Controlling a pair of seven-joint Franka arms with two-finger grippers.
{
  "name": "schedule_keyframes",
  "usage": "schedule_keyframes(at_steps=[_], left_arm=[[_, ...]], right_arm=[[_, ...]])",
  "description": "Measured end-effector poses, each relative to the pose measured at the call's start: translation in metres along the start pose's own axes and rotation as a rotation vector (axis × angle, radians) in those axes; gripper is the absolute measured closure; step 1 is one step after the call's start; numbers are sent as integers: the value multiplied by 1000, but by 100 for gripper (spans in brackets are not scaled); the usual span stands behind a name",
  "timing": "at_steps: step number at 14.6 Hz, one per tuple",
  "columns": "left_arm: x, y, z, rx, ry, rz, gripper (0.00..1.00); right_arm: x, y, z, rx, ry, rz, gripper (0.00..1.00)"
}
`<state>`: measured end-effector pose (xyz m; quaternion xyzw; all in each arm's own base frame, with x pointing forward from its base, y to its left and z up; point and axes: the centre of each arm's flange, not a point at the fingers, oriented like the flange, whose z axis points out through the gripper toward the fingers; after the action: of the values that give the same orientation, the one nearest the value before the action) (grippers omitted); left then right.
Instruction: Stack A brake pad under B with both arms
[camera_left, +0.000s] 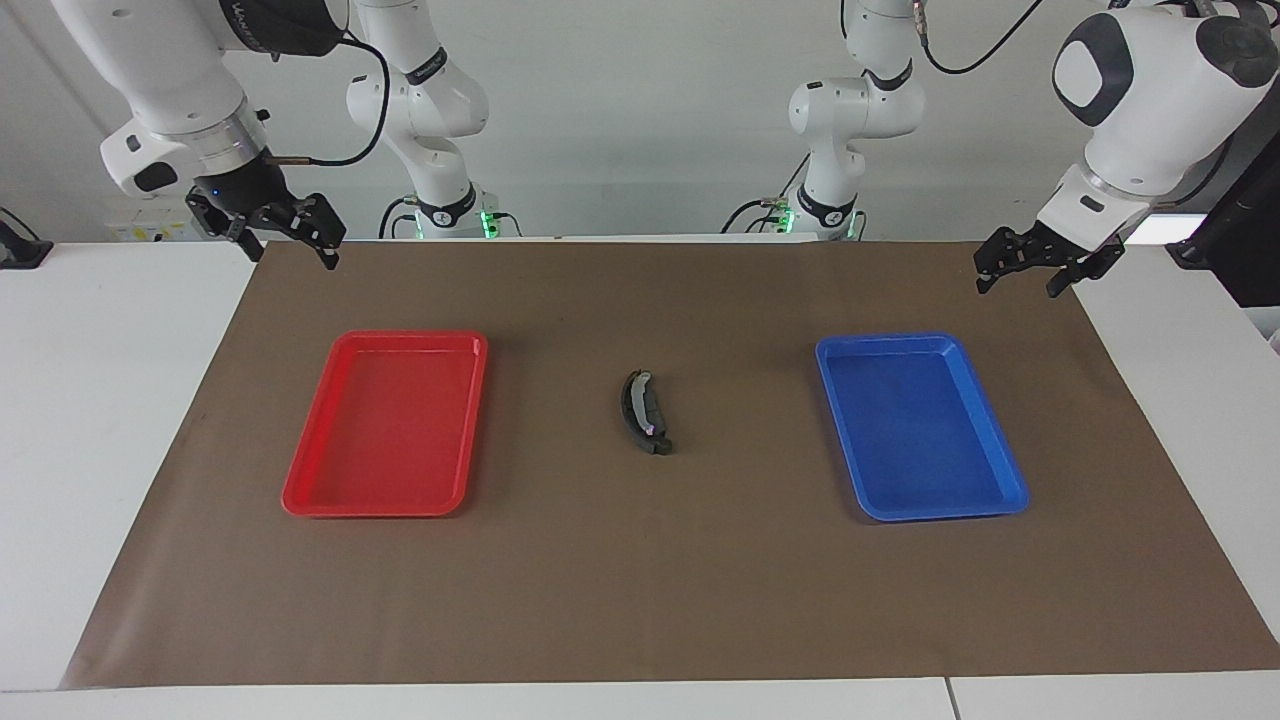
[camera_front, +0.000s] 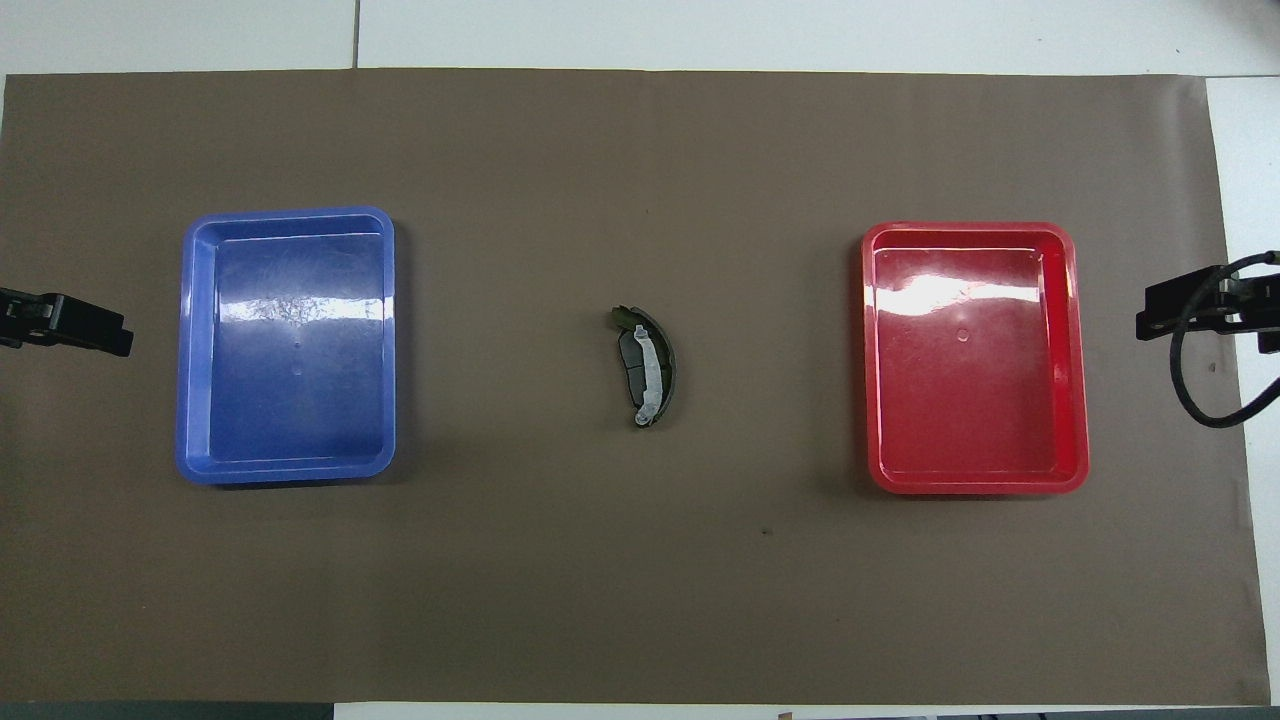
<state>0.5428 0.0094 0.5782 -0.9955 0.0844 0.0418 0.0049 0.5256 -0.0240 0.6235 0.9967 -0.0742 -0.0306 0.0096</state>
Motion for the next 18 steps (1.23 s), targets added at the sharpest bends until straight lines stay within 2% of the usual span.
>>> schedule_keyframes(at_steps=[18], left_arm=[[1, 5, 0, 1, 0, 10, 1]], right_arm=[[0, -16, -7, -14, 26, -65, 0]])
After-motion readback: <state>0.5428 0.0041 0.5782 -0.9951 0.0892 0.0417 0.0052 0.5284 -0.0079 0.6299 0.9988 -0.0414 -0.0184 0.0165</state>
